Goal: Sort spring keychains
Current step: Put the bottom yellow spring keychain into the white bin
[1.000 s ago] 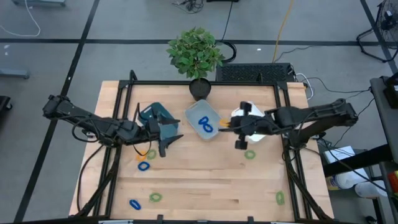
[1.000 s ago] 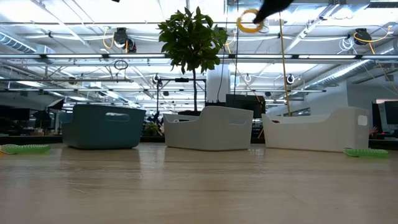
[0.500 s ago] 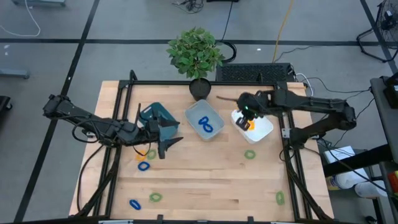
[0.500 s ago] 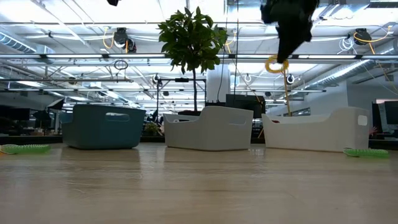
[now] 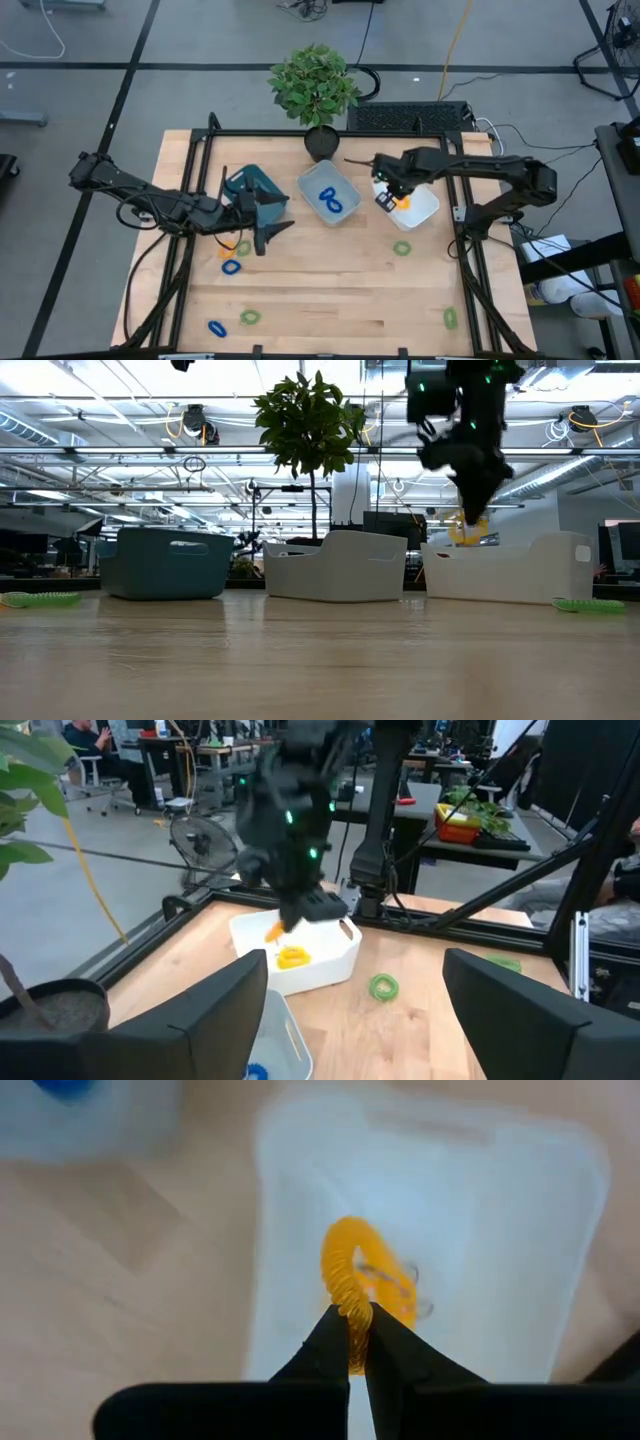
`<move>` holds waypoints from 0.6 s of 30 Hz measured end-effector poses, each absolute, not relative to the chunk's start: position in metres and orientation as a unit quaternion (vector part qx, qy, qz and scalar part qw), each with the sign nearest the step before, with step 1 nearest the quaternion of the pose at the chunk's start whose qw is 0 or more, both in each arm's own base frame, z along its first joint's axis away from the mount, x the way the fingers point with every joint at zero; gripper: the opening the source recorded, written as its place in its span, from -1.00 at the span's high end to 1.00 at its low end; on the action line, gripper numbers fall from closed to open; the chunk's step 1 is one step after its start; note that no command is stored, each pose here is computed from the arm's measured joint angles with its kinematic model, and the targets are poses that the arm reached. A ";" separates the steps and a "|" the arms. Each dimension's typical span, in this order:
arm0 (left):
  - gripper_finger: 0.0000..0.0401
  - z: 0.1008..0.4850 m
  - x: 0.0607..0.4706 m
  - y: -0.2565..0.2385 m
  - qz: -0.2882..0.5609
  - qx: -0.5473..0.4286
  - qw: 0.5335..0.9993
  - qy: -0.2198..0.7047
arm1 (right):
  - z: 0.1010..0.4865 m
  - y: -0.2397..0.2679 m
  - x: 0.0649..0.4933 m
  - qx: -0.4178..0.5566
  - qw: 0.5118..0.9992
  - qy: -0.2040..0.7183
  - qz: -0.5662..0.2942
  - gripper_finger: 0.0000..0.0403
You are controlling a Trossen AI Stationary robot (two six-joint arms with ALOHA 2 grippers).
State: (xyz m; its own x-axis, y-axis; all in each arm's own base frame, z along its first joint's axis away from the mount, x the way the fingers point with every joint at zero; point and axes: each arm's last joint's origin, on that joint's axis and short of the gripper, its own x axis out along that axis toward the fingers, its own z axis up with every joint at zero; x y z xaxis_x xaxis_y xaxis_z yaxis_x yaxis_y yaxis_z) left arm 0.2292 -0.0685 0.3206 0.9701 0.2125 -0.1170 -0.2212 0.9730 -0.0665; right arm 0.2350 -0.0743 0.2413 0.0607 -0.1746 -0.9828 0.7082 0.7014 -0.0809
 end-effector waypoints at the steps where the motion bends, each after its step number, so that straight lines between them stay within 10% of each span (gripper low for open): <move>1: -0.57 0.320 0.229 -0.068 0.109 -0.039 0.992 0.057 | 0.233 -0.073 0.232 0.221 0.687 0.614 -0.320 0.99; 9: -0.62 0.319 0.229 -0.069 0.097 -0.039 0.993 0.062 | 0.187 -0.068 0.214 0.204 0.673 0.639 -0.311 0.90; 18: -0.63 0.319 0.229 -0.069 0.098 -0.037 0.993 0.062 | 0.182 -0.069 0.211 0.181 0.668 0.642 -0.329 0.22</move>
State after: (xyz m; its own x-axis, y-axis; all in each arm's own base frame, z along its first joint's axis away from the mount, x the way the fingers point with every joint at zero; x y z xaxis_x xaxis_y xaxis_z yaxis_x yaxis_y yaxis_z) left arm 0.2293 -0.0688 0.3192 0.9732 0.1893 -0.1303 -0.1984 0.9782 -0.0610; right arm 0.2109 -0.0690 0.1818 -0.0406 -0.2073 -0.9774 0.6725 0.7178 -0.1801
